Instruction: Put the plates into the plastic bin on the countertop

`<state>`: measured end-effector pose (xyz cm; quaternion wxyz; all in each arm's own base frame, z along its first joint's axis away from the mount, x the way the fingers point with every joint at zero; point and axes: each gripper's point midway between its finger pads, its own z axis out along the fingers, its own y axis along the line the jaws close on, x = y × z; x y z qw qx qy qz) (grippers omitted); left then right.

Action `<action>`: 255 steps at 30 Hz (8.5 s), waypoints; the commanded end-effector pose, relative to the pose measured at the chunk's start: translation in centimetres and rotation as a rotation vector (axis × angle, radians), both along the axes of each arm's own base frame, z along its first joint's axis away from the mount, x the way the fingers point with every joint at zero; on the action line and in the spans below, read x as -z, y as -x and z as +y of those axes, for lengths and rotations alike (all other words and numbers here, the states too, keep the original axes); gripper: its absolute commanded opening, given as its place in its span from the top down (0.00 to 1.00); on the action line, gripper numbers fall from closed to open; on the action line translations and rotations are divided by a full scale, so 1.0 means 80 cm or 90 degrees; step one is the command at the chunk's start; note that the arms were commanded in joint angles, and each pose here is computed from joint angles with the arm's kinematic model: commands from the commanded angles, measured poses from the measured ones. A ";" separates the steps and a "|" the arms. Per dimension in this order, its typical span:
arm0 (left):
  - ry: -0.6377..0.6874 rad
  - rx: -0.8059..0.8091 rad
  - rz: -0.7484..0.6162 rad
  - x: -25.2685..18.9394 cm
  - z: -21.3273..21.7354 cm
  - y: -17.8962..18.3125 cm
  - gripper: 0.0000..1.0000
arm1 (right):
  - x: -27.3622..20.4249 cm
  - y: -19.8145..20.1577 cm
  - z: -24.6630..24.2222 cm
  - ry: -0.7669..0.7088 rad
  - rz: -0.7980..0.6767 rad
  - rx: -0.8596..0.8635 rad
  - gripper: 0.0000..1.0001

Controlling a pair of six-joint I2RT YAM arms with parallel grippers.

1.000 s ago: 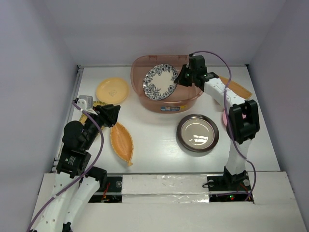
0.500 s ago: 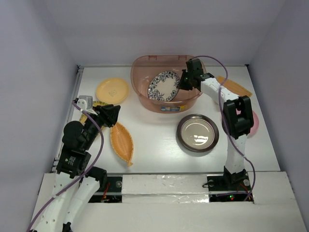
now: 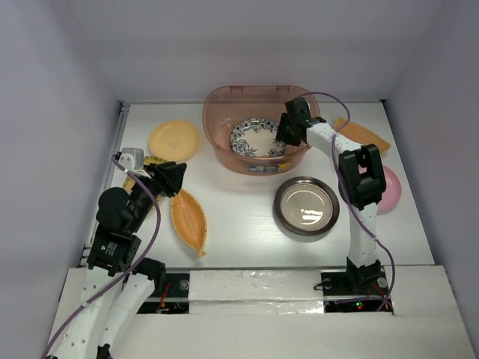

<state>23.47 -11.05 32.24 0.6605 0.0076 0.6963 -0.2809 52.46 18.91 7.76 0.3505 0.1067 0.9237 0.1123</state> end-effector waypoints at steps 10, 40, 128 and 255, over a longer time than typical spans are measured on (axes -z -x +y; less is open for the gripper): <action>-0.001 0.002 -0.004 -0.006 -0.003 -0.009 0.67 | -0.151 -0.023 0.033 -0.100 -0.184 -0.056 0.25; 0.089 0.279 0.341 0.208 -0.285 0.013 0.62 | -0.280 0.397 -0.065 -0.299 -0.488 -0.173 0.73; 0.271 0.112 0.075 -0.087 -0.185 -0.286 1.00 | -0.272 0.426 -0.129 -0.286 -0.513 -0.008 0.68; -0.026 -0.147 -0.011 -0.004 0.052 0.020 0.48 | -0.126 0.397 0.270 -0.396 -0.133 -0.323 1.00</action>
